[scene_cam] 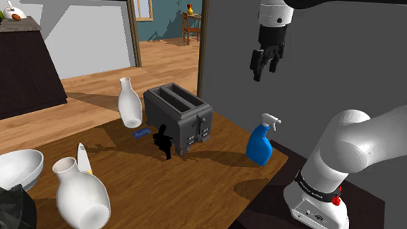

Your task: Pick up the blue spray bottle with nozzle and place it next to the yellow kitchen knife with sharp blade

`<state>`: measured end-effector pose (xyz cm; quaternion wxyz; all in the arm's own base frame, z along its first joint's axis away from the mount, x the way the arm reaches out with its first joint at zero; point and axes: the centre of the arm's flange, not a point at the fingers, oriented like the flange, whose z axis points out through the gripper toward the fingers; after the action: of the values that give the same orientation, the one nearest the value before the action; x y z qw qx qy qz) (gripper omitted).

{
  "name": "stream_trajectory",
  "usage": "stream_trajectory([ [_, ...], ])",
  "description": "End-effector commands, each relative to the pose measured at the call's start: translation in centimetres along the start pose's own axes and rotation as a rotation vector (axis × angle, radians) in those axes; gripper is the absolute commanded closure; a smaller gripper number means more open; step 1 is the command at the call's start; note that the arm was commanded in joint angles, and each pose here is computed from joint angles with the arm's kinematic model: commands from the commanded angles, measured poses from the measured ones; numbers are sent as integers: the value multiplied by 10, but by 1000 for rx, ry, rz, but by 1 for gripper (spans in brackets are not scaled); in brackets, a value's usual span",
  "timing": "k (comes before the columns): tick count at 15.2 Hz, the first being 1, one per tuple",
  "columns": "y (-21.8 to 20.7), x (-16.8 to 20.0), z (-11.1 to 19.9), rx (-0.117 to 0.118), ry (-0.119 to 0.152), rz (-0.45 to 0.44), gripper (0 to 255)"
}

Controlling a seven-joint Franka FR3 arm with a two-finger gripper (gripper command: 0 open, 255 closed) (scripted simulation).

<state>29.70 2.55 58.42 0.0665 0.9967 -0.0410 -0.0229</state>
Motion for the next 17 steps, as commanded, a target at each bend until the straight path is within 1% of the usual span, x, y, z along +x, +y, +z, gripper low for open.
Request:
stream_trajectory([
  [1,0,0,0,0,0,0,0],
  [11,14,-54,124,141,22,61,0],
  [12,14,-57,131,149,23,64,0],
  [17,10,-56,157,149,23,64,0],
])
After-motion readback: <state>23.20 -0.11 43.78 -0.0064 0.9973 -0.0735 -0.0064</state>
